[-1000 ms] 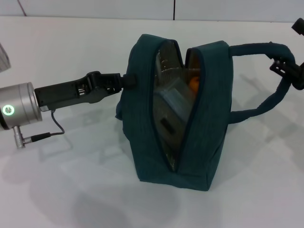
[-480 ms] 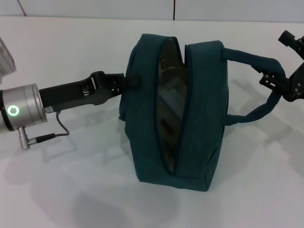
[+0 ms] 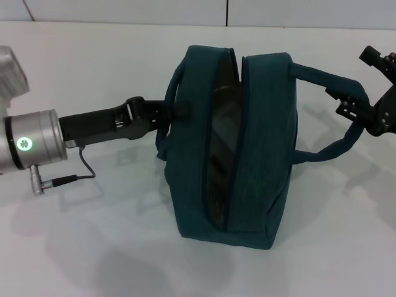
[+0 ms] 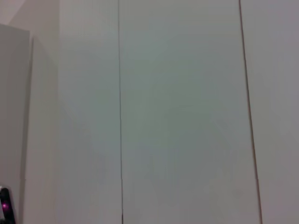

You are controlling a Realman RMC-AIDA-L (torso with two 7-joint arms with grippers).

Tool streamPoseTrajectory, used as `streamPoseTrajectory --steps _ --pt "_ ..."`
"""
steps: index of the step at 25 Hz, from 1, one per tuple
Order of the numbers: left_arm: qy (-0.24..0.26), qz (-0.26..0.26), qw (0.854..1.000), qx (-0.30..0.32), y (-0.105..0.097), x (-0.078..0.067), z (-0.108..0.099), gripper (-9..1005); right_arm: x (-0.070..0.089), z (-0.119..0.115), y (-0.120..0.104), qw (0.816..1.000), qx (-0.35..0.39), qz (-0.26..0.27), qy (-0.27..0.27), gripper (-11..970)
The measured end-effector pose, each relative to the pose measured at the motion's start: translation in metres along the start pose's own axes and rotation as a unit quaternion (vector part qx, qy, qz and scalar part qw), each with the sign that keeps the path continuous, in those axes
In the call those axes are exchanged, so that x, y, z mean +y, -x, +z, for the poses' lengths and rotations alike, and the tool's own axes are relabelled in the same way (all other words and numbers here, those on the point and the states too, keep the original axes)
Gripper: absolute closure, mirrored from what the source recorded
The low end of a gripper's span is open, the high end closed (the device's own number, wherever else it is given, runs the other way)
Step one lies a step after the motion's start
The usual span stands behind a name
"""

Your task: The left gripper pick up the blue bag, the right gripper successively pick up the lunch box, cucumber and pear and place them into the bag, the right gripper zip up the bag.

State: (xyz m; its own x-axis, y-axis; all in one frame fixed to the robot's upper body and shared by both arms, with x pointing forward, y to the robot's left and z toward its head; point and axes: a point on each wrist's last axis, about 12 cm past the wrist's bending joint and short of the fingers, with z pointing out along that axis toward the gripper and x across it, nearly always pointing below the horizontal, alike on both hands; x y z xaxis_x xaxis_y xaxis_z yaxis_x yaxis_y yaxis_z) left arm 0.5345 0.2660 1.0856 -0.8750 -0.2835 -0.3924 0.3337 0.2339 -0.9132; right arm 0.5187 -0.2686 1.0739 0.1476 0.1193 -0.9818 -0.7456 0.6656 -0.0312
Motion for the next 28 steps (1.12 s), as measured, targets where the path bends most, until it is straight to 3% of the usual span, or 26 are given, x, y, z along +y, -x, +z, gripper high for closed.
streamPoseTrajectory --steps 4,6,15,21,28 --pt "0.004 0.007 1.0 0.02 0.001 -0.001 0.003 925 0.005 -0.002 0.0 0.999 -0.002 0.028 0.02 74" --pt "0.008 0.017 1.0 0.024 0.004 -0.002 0.001 925 0.008 -0.004 0.008 0.996 -0.018 0.075 0.053 74" --pt "0.023 0.058 0.997 0.046 0.021 -0.009 -0.003 925 0.001 -0.007 0.029 0.983 -0.044 0.138 0.115 74" --pt "0.041 0.114 0.985 0.119 0.039 -0.022 0.007 926 -0.02 0.007 0.043 0.99 -0.074 0.096 0.074 74" --pt "0.051 0.169 0.966 0.187 0.058 -0.037 0.026 926 -0.044 0.056 0.042 1.0 -0.028 -0.003 0.014 75"
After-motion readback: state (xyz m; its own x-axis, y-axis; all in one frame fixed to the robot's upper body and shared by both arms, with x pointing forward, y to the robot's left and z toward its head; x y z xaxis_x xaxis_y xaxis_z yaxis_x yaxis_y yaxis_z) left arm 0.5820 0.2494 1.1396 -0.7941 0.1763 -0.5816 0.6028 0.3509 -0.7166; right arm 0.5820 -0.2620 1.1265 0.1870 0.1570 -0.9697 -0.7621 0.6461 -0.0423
